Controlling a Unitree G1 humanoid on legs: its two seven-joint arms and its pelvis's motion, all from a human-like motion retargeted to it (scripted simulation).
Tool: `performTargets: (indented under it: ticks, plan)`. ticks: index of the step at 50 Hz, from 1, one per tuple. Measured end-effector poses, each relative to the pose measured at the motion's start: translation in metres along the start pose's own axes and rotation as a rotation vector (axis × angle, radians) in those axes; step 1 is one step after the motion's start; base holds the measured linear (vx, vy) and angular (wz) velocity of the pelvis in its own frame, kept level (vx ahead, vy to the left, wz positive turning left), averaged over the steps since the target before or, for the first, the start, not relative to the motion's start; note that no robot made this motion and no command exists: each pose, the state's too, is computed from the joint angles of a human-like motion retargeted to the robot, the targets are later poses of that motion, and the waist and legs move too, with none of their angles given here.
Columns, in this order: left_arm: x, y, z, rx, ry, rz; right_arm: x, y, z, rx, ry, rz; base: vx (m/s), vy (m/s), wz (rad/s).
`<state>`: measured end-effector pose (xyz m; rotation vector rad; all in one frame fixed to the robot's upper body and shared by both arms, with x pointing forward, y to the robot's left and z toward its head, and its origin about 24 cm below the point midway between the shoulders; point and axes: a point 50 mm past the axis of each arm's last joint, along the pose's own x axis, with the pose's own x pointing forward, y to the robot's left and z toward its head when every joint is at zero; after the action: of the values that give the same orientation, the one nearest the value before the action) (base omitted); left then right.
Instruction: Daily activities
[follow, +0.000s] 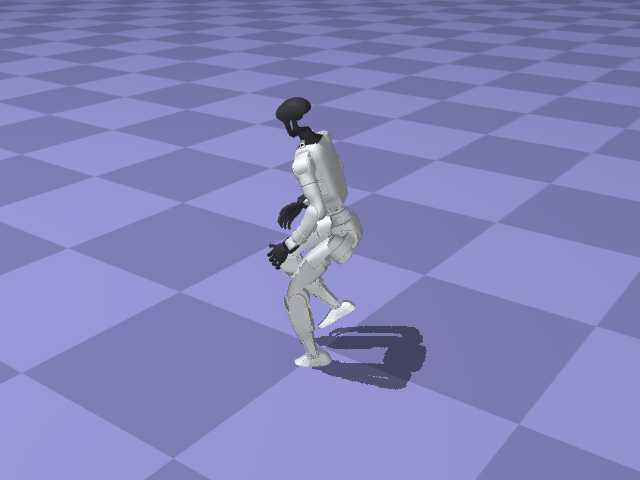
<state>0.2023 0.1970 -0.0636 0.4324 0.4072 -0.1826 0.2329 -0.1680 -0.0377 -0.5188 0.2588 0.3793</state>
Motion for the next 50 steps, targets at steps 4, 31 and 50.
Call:
performTargets:
  ticks: [4,31,50]
  plan:
    - [-0.015,-0.027,-0.047,-0.054,0.222,-0.046,0.001,-0.001,0.023,0.020,-0.111,-0.065,0.13,-0.15,0.43]
    - [0.002,-0.014,-0.057,-0.028,0.357,-0.048,-0.003,0.026,-0.040,0.183,0.220,-0.040,-0.06,-0.05,0.34]
    - [0.018,0.008,-0.032,0.068,0.266,-0.055,-0.001,0.024,-0.042,0.305,0.238,0.020,-0.02,0.00,0.07]
